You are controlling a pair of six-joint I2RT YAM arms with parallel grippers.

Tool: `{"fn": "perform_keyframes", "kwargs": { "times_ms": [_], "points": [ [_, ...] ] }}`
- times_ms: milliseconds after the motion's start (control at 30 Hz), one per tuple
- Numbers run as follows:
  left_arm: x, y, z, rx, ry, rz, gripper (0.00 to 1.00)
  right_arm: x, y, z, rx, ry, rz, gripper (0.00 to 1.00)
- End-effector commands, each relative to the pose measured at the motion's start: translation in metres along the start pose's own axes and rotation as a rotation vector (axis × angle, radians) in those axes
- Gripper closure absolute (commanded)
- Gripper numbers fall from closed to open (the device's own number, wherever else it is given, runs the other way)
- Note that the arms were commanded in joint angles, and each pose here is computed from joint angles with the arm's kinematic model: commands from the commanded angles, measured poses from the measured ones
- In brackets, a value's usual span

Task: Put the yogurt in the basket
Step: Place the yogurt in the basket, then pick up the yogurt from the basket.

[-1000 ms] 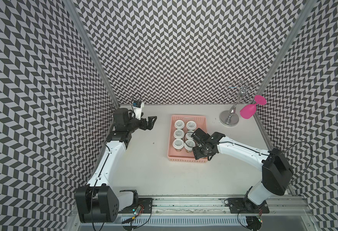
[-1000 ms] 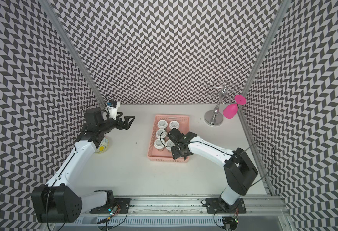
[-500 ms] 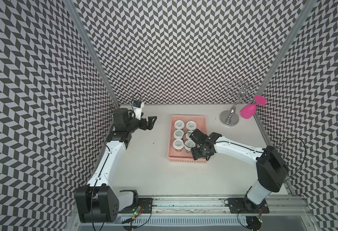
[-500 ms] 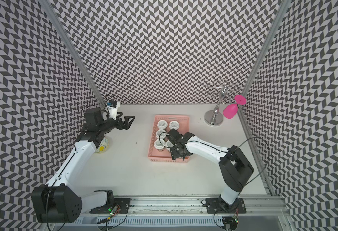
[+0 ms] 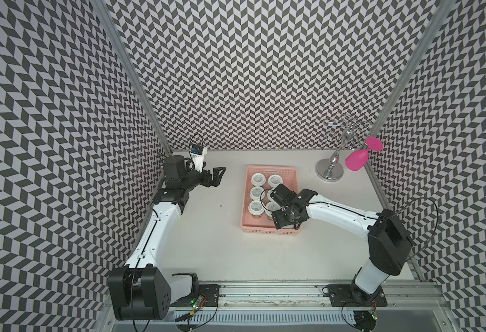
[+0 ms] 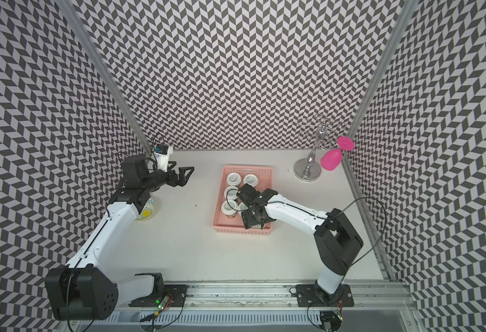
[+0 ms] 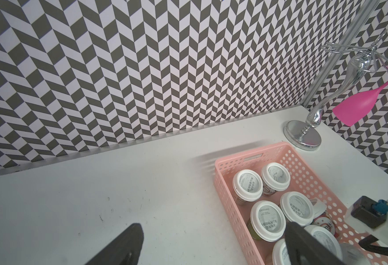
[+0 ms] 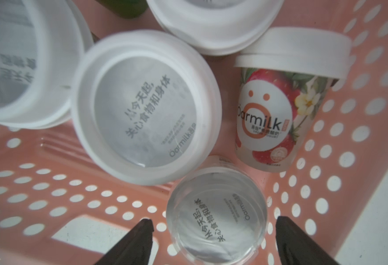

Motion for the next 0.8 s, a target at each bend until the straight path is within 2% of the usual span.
{"fn": "perform_keyframes", "kwargs": {
  "times_ms": [0, 167, 467, 767],
  "points": [
    [0.003, 0.000, 0.004, -0.001, -0.026, -0.011, 0.00, 0.016, -0.003, 0.028, -0.003, -0.087, -0.019, 0.14],
    [0.004, 0.000, 0.004, -0.001, -0.028, -0.012, 0.00, 0.030, -0.014, 0.031, -0.011, -0.115, -0.049, 0.17],
    [0.004, -0.001, 0.005, 0.000, -0.030, -0.014, 0.00, 0.049, -0.023, 0.009, -0.012, -0.117, -0.099, 0.22],
    [0.003, 0.000, 0.004, 0.001, -0.027, -0.015, 0.00, 0.056, -0.016, -0.005, 0.005, -0.103, -0.105, 0.26]
  ]
}}
Point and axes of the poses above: each gripper's point midway between its finger pads, its own z axis back along the fingers, its own y axis along the line the jaws close on, x = y × z, the point moved 6 cm from there along z, back along the fingers, and after that the axes turned 11 degrees about -z, right-handed, at the moved point
